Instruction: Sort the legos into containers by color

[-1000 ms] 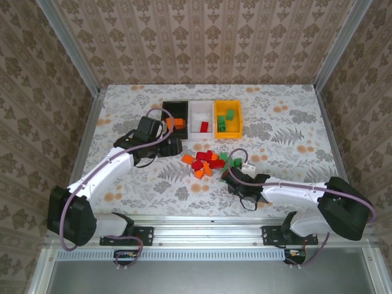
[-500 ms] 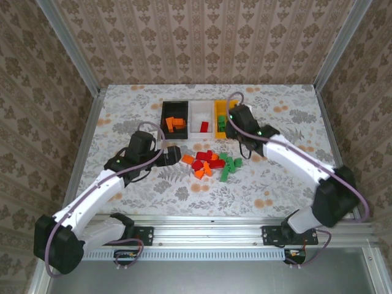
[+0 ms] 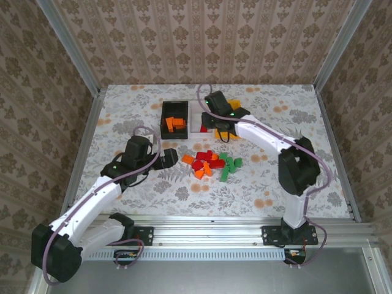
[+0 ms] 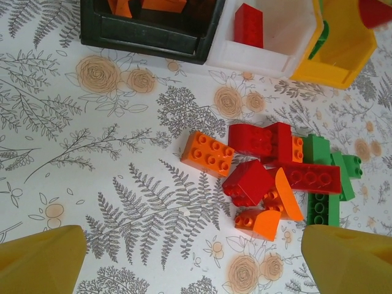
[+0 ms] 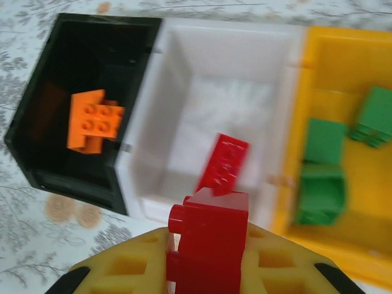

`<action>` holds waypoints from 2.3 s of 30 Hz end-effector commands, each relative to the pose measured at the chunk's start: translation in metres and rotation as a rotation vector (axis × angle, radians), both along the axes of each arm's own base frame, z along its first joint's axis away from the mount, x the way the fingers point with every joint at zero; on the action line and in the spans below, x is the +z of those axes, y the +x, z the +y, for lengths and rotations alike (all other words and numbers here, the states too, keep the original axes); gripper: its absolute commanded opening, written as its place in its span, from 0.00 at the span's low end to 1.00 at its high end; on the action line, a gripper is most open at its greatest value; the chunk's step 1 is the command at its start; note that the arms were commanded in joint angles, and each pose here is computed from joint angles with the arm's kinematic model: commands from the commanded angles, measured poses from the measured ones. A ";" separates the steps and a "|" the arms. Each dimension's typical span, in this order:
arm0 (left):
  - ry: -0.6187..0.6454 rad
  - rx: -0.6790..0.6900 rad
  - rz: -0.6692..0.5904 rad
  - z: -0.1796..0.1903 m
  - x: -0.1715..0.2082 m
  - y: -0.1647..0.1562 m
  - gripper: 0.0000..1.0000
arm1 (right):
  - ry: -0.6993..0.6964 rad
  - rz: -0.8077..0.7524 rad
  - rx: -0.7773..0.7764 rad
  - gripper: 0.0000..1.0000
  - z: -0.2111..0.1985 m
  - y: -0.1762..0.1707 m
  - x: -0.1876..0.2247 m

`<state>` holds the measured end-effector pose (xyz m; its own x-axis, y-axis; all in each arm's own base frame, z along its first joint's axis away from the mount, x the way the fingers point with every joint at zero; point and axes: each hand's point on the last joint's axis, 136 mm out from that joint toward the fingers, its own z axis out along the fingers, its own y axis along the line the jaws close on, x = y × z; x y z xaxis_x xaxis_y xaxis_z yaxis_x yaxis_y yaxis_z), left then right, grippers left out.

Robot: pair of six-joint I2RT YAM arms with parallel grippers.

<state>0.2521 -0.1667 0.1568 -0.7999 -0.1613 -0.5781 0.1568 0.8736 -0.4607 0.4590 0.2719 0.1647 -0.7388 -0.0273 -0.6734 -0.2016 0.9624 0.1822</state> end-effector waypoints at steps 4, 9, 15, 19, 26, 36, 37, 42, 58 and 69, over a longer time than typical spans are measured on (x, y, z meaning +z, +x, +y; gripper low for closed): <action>-0.003 0.012 0.033 0.004 -0.004 -0.005 1.00 | -0.089 0.102 0.032 0.25 0.012 0.019 -0.046; -0.010 0.008 0.041 0.006 -0.006 -0.008 1.00 | -0.086 0.168 0.041 0.28 0.025 0.028 -0.064; -0.021 0.004 0.044 0.004 -0.006 -0.008 1.00 | -0.107 0.161 0.023 0.42 0.023 0.033 -0.063; -0.027 0.000 0.054 0.002 -0.008 -0.007 1.00 | -0.086 0.124 0.027 0.43 0.024 0.035 -0.041; -0.048 0.002 0.067 -0.003 -0.009 -0.003 1.00 | -0.044 0.004 -0.009 0.44 0.001 -0.008 0.024; -0.109 -0.059 0.089 -0.040 -0.019 0.008 1.00 | -0.083 0.107 -0.172 0.46 -0.096 -0.123 -0.035; -0.106 -0.066 0.095 -0.043 -0.021 0.008 1.00 | -0.090 0.124 -0.179 0.47 -0.101 -0.130 -0.044; -0.076 -0.105 0.106 -0.060 -0.025 0.006 1.00 | -0.071 0.211 -0.150 0.44 -0.105 -0.165 -0.079; -0.058 -0.120 0.111 -0.070 -0.027 0.002 1.00 | 0.068 0.268 -0.271 0.58 -0.073 -0.210 -0.104; -0.030 -0.119 0.103 -0.065 -0.028 0.000 1.00 | 0.035 0.298 -0.282 0.51 -0.057 -0.204 -0.135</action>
